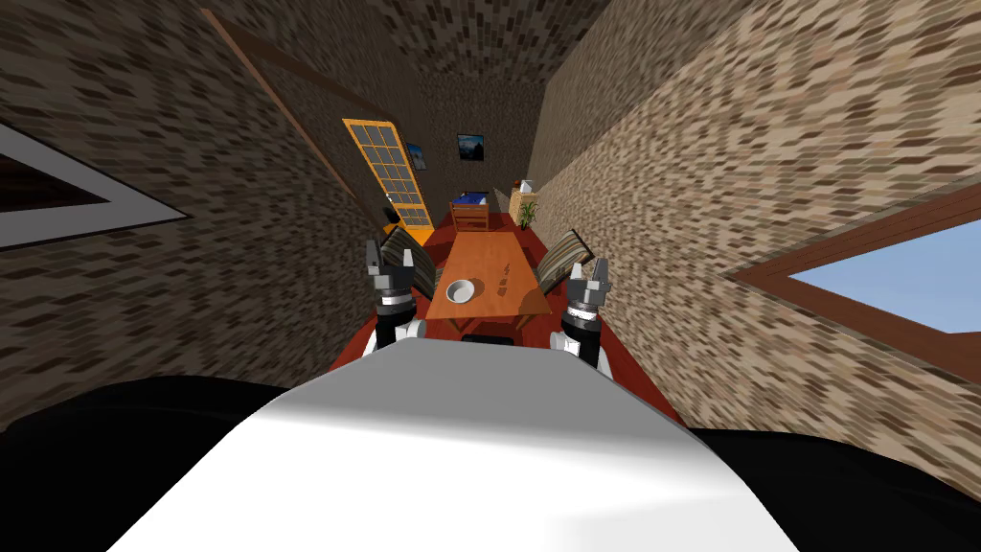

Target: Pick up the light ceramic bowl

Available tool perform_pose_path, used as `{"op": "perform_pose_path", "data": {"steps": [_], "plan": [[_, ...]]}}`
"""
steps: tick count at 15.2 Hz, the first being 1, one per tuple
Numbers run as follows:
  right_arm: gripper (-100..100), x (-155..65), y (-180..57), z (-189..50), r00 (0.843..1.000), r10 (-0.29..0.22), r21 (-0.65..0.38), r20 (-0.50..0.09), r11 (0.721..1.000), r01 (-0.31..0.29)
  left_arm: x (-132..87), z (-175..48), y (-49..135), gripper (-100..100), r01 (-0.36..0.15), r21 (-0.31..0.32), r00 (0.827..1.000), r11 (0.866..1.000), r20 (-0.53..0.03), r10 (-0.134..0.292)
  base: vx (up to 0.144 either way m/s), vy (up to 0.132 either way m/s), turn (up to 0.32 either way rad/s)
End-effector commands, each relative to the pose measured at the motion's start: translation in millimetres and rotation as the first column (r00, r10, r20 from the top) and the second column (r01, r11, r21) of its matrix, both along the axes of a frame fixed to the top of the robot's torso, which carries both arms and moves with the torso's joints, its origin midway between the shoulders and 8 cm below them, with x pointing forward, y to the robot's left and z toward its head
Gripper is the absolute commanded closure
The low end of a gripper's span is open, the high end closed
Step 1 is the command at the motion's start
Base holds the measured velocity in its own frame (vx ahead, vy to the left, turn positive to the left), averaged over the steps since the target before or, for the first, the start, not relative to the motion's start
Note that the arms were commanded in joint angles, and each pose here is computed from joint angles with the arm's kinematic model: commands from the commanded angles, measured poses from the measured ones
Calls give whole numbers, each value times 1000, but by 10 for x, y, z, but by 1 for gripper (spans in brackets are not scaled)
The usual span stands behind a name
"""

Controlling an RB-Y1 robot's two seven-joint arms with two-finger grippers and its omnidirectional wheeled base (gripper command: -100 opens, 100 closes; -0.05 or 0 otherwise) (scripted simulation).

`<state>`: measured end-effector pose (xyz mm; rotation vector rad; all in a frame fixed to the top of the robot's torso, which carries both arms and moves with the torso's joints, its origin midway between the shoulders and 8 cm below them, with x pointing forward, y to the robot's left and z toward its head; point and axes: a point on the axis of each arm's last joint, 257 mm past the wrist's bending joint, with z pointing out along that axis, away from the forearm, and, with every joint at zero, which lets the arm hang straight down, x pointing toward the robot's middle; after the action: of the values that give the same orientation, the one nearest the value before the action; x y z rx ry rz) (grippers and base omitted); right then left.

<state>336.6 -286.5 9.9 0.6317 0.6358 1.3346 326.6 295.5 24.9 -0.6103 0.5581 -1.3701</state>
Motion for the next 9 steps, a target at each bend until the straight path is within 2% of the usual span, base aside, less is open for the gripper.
{"op": "perform_pose_path", "data": {"steps": [1,3,4,6,7,8,9], "plan": [[0,0,0,0,1000,0,0,0,1000,0,55,-46,-3,-100,12,17,1000,1000,-24,-12,-25,-1,6],[0,0,0,0,1000,0,0,0,1000,0,172,-155,23,-100,25,30,997,999,-74,-23,-67,-1,5],[0,0,0,0,1000,0,0,0,1000,0,172,-155,23,-100,25,30,997,999,-74,-23,-68,-2,0],[0,0,0,0,1000,0,0,0,1000,0,326,-313,94,-100,31,29,990,999,-141,-27,-74,-3,-1],[0,0,0,1,1000,0,0,0,1000,0,332,-320,96,-100,31,29,989,999,-144,-27,-68,2,-1],[0,0,0,0,1000,0,0,0,1000,0,418,-415,147,-100,31,23,983,999,-182,-26,-51,5,1],[0,0,0,0,1000,0,0,0,1000,0,422,-421,149,-100,30,22,982,999,-185,-26,-40,6,-2]]}}
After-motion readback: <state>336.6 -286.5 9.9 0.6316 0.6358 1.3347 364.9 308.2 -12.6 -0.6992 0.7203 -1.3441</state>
